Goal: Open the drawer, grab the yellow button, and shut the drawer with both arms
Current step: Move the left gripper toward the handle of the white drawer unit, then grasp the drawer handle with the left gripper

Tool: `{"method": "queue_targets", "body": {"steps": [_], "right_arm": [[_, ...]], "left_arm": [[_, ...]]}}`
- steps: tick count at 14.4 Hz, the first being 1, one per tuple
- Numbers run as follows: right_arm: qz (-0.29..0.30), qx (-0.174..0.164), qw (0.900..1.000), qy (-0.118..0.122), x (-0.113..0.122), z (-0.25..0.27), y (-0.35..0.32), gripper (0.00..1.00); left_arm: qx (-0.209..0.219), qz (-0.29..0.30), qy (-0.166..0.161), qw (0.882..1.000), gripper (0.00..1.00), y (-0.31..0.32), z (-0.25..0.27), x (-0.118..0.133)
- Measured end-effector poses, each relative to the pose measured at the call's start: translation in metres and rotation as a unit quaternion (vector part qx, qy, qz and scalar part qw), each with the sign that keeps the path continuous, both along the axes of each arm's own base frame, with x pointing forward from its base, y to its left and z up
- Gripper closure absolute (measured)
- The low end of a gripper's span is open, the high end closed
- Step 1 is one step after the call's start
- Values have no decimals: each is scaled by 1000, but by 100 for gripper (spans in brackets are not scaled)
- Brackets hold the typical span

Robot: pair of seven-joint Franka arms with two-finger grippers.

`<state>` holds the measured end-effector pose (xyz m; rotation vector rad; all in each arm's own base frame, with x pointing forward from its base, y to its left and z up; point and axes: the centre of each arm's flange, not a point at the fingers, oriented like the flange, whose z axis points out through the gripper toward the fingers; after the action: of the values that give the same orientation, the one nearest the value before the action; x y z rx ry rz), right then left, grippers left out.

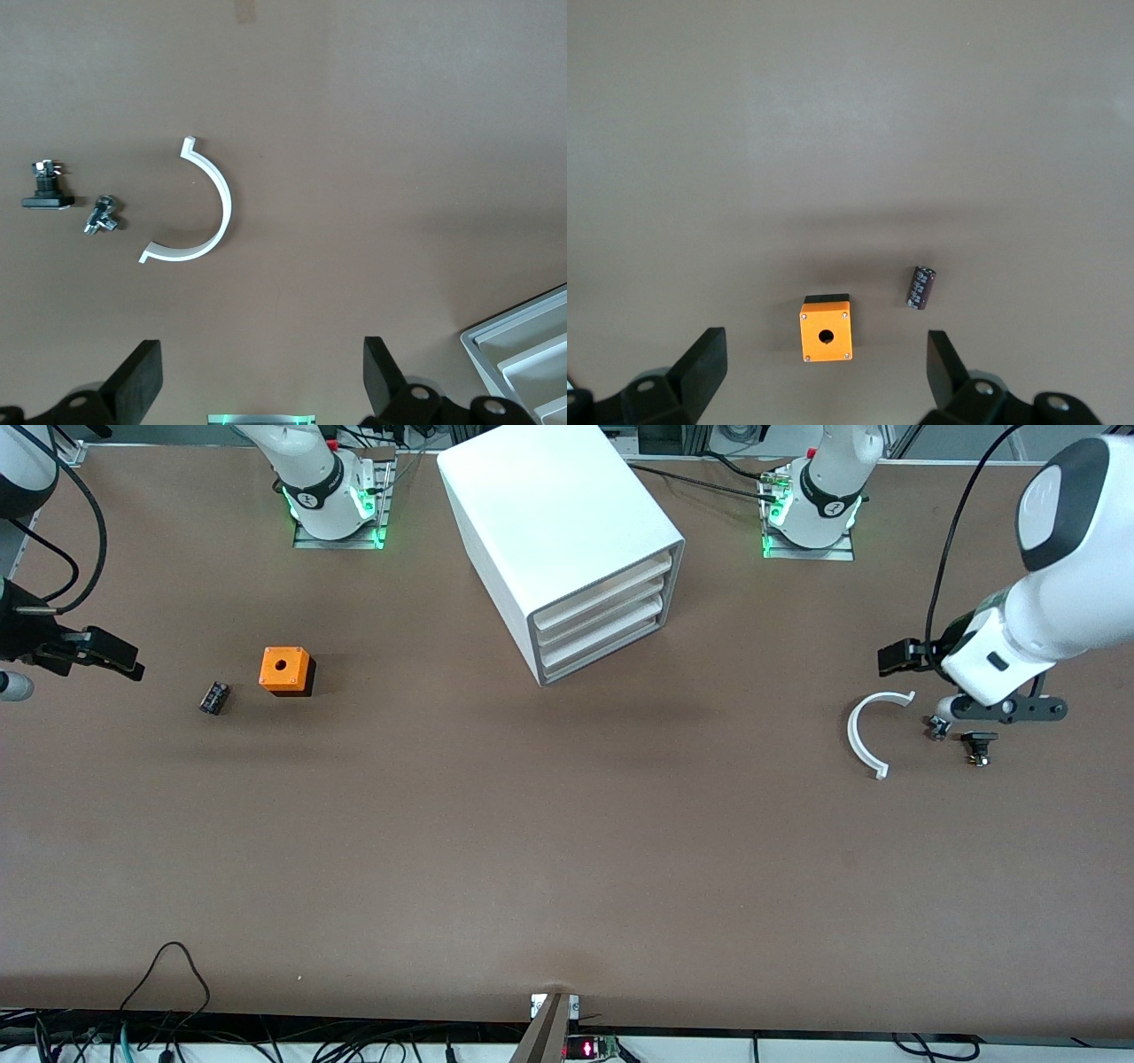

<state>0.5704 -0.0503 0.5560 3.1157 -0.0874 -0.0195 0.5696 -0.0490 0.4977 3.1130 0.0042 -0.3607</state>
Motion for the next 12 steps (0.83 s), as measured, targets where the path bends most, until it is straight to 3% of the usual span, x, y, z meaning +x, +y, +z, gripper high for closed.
{"method": "queue_targets", "body": {"steps": [3, 6, 9, 12], "right_arm": [[1, 0, 1000, 0, 0, 0, 1, 0], [1, 0, 1000, 0, 0, 0, 1, 0], [1, 0, 1000, 0, 0, 0, 1, 0], [1, 0, 1000, 1, 0, -1, 1, 0]], "left_arm": [[-40, -3, 16, 999, 0, -21, 2, -2], [-124, -9, 72, 990, 0, -70, -24, -16], [-227, 14, 167, 959, 0, -121, -96, -30], [-287, 42, 228, 929, 0, -167, -168, -43]]}}
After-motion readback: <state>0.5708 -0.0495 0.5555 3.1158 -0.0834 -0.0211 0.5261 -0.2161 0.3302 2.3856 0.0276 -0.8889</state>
